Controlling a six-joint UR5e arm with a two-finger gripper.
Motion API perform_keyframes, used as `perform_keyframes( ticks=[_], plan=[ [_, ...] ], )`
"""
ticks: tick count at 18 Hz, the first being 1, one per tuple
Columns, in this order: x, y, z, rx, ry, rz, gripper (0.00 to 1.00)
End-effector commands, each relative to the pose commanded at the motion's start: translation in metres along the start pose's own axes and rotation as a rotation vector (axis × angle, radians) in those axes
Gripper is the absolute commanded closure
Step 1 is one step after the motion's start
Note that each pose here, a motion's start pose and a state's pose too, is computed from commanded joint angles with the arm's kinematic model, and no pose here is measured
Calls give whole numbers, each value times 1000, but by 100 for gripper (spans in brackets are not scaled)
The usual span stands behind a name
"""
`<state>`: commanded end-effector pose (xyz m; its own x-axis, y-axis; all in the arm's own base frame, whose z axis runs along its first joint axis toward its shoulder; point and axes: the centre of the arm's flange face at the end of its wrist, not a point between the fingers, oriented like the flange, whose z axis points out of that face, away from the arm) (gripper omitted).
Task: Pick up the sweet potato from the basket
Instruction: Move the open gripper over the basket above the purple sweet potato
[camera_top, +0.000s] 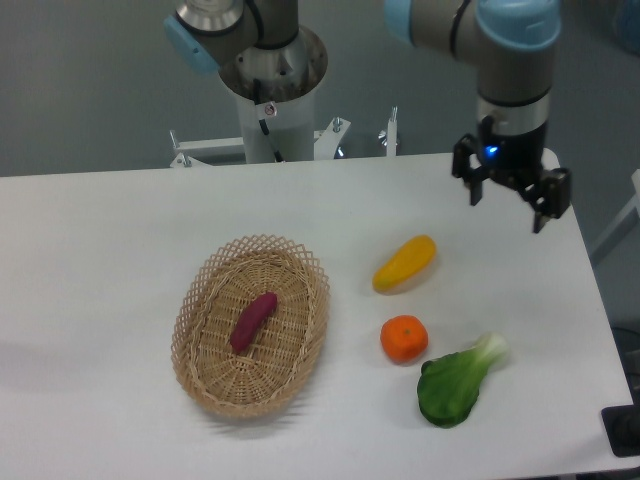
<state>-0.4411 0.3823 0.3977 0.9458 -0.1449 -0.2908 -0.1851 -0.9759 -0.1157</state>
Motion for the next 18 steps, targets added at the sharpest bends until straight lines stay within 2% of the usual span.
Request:
perform_keyframes(
  ticks=[1,2,5,9,13,18],
  plan=[
    [7,-5,1,3,0,-91,0],
    [15,-14,5,9,8,-140,0],
    [38,-47,10,21,36,-144,0],
    [71,-84,27,17,79,-238,0],
    [112,-127,39,30,125,-161,0],
    [162,-178,79,39,236,-124,0]
  ],
)
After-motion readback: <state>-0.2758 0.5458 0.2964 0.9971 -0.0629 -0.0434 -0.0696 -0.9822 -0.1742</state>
